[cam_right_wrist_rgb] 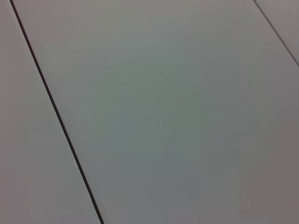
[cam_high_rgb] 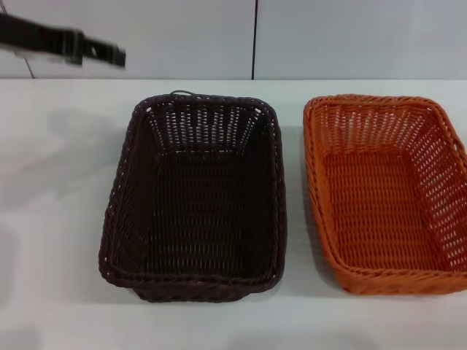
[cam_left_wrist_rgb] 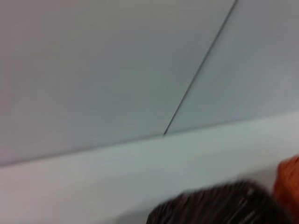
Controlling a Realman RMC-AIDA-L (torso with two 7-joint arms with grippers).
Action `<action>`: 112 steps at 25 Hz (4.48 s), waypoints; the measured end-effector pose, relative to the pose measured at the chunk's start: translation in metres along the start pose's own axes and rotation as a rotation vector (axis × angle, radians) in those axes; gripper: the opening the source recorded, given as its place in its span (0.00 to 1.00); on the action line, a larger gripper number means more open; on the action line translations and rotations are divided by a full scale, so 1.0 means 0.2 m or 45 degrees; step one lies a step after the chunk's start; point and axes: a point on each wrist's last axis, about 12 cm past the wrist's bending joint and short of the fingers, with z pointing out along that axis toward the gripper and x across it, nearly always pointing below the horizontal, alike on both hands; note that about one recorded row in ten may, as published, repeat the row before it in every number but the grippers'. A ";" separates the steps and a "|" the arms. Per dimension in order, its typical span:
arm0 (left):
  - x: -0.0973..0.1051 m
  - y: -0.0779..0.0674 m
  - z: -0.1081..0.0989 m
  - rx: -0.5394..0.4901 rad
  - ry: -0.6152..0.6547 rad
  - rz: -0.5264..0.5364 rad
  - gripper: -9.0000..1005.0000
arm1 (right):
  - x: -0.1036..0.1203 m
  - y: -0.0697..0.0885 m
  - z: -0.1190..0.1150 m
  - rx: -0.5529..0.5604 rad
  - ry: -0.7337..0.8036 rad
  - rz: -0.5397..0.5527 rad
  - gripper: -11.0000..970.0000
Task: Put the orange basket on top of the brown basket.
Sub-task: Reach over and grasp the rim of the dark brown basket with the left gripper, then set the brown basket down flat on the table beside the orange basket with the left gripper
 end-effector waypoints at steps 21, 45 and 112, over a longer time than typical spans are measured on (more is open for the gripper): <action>0.22 -0.15 0.15 -0.273 0.247 -0.118 0.86 | 0.03 0.00 0.01 0.028 0.067 -0.021 0.60; 0.37 -0.16 0.31 -0.139 0.322 -0.222 0.85 | 0.03 -0.01 0.01 0.034 0.070 -0.024 0.60; 0.05 0.00 -0.05 0.318 0.141 0.415 0.20 | 0.02 -0.06 0.00 0.077 0.075 -0.017 0.60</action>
